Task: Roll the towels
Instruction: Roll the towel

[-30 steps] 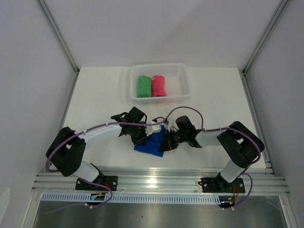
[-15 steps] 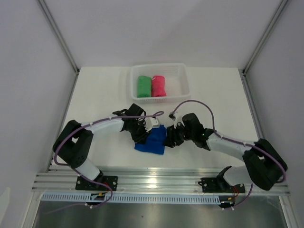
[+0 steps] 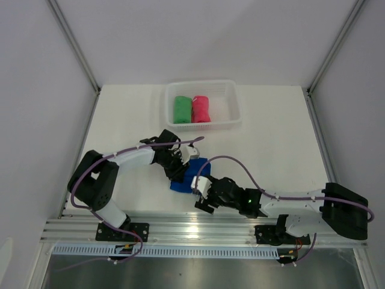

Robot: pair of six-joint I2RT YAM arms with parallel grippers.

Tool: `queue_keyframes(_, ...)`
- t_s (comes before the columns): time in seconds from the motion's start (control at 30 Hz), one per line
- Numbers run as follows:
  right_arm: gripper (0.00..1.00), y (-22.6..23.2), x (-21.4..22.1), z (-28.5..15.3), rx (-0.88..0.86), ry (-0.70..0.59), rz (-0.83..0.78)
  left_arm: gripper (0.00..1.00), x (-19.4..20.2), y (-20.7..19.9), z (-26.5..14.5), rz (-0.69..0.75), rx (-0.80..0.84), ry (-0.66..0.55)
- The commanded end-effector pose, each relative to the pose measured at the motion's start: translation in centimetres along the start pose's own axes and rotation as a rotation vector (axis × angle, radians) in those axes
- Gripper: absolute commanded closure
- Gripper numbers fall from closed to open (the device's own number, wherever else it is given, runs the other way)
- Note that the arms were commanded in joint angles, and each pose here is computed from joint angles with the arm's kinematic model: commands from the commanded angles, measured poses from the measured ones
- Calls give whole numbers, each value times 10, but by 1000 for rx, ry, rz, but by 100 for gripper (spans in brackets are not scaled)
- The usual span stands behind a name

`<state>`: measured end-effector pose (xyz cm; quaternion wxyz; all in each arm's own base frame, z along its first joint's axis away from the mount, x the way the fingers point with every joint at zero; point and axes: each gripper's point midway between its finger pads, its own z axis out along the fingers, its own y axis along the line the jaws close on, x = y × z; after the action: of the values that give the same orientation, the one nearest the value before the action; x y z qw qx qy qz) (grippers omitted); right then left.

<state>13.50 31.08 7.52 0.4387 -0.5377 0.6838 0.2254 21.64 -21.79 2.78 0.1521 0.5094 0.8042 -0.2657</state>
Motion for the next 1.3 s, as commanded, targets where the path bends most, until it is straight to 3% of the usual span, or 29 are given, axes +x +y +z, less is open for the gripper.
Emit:
queue_keyframes(0.0,20,-29,-23,13,149,7,-163,65,13,0,3,-19,16,47)
queue_keyframes(0.2,20,-26,-21,32,126,55,-247,64,12,0,-1,-8,11,47)
queue_keyframes(0.37,21,-18,6,44,74,149,-261,65,11,0,-1,-5,16,50)
queue_keyframes(0.7,26,-18,52,55,56,281,-164,64,12,-2,0,-17,37,56)
queue_keyframes(0.93,37,-22,64,57,51,325,-52,61,10,-12,-13,-9,105,23)
queue_keyframes(1.0,43,-21,65,56,29,332,-18,61,6,-14,-21,9,128,-4)
queue_keyframes(1.13,72,-16,63,54,-13,322,31,60,6,-15,-36,2,153,-37)
queue_keyframes(1.27,87,-6,61,56,-75,309,83,59,5,-25,-43,16,193,-67)
